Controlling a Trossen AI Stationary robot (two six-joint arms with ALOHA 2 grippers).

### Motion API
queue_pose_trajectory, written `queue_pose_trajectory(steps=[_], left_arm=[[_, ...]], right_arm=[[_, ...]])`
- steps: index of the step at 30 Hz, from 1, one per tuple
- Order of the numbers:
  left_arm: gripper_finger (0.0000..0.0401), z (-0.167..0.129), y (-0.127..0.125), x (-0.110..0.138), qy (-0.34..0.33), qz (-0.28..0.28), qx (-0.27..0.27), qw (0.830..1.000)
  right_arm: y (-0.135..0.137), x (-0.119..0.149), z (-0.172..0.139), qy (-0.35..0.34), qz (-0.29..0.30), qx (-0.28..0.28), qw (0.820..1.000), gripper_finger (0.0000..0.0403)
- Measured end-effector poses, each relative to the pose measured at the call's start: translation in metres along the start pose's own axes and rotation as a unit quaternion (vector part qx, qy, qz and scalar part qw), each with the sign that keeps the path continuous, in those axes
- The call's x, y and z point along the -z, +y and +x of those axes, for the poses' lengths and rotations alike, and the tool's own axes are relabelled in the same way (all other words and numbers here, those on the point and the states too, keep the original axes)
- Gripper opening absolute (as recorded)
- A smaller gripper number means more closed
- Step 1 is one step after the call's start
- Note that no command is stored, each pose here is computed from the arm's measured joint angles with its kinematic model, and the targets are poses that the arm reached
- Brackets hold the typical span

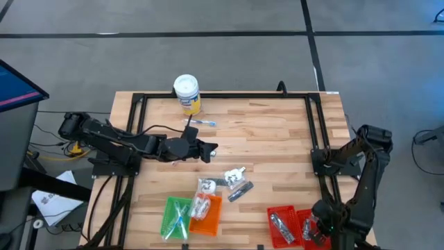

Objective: Pick & Place Travel size toiletries
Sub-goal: Put the silver nail cutter into the right red basket

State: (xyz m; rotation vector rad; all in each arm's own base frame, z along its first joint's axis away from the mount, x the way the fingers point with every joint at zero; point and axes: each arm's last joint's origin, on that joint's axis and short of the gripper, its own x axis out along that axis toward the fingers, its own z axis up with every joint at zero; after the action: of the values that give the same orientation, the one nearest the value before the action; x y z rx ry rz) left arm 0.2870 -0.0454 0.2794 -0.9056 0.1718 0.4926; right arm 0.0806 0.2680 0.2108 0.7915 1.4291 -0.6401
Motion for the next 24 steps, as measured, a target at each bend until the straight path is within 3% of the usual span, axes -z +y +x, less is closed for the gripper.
queue_pose_trajectory(steps=[13, 19, 24], left_arm=[[0.0001, -0.002, -0.001, 0.002, -0.003, 0.014, 0.001, 1.000], [0.0001, -0.003, -0.003, 0.008, 0.004, 0.019, 0.003, 1.000], [0.0001, -0.004, -0.004, 0.010, 0.007, 0.021, 0.007, 1.000]], right_arm=[[0.027, -0.026, -0.008, 0.001, 0.010, -0.038, 0.999, 0.0047], [0.032, -0.024, 0.006, 0.006, -0.045, -0.017, 0.999, 0.0047], [0.038, -0.017, 0.027, 0.041, -0.032, 0.017, 0.998, 0.0047]])
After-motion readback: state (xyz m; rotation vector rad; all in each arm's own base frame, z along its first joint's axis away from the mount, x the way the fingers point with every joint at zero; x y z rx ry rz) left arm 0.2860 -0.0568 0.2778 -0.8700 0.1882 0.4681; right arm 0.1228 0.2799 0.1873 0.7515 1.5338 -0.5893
